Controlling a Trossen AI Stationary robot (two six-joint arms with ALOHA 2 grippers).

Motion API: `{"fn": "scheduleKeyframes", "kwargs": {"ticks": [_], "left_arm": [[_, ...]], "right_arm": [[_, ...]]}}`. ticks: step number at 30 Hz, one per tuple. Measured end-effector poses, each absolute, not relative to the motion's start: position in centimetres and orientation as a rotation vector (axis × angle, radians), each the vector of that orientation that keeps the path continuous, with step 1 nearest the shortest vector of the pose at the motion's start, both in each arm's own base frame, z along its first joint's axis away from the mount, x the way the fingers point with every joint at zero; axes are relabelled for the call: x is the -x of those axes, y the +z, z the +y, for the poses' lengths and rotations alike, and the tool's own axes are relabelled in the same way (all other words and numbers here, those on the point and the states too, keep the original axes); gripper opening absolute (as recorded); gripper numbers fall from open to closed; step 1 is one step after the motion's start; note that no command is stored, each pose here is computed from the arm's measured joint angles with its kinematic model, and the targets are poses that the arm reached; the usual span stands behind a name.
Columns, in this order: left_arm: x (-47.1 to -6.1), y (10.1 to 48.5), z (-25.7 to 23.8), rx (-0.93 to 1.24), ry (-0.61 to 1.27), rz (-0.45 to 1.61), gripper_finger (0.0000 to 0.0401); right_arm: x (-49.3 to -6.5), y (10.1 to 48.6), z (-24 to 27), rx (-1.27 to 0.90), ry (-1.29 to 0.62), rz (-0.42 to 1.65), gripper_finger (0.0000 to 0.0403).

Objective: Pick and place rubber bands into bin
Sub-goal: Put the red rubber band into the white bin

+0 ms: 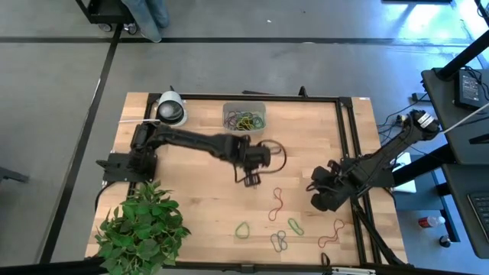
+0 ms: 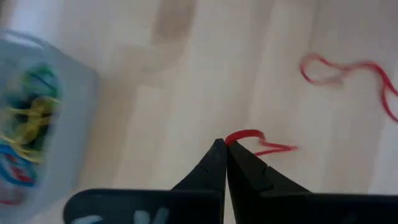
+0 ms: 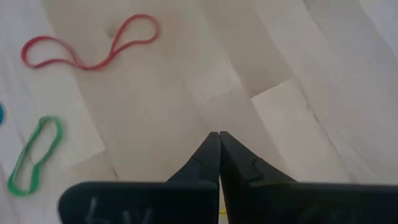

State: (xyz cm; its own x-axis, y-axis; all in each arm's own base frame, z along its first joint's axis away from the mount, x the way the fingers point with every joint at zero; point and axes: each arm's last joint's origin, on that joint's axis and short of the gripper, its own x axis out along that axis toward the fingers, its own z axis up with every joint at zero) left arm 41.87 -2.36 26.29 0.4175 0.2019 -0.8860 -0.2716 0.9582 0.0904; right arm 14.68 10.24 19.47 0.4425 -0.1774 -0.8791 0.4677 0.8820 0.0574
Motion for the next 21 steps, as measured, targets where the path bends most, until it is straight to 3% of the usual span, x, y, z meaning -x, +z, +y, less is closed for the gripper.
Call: {"fn": "scheduleKeyframes", "kwargs": {"ticks": [11, 21], "left_arm": [[-41.5, 31.3, 7.4, -0.052, 0.322, 1.069, 0.0001], [-38.2, 31.6, 18.3, 0.005, 0.453, 1.066, 0.0001]], "right_arm": [[-16.3, 19.5, 7.4, -0.410, -0.574, 1.014, 0.0001], [-17.7, 19.6, 4.8, -0.519, -0.700, 0.956, 0.0001]]}}
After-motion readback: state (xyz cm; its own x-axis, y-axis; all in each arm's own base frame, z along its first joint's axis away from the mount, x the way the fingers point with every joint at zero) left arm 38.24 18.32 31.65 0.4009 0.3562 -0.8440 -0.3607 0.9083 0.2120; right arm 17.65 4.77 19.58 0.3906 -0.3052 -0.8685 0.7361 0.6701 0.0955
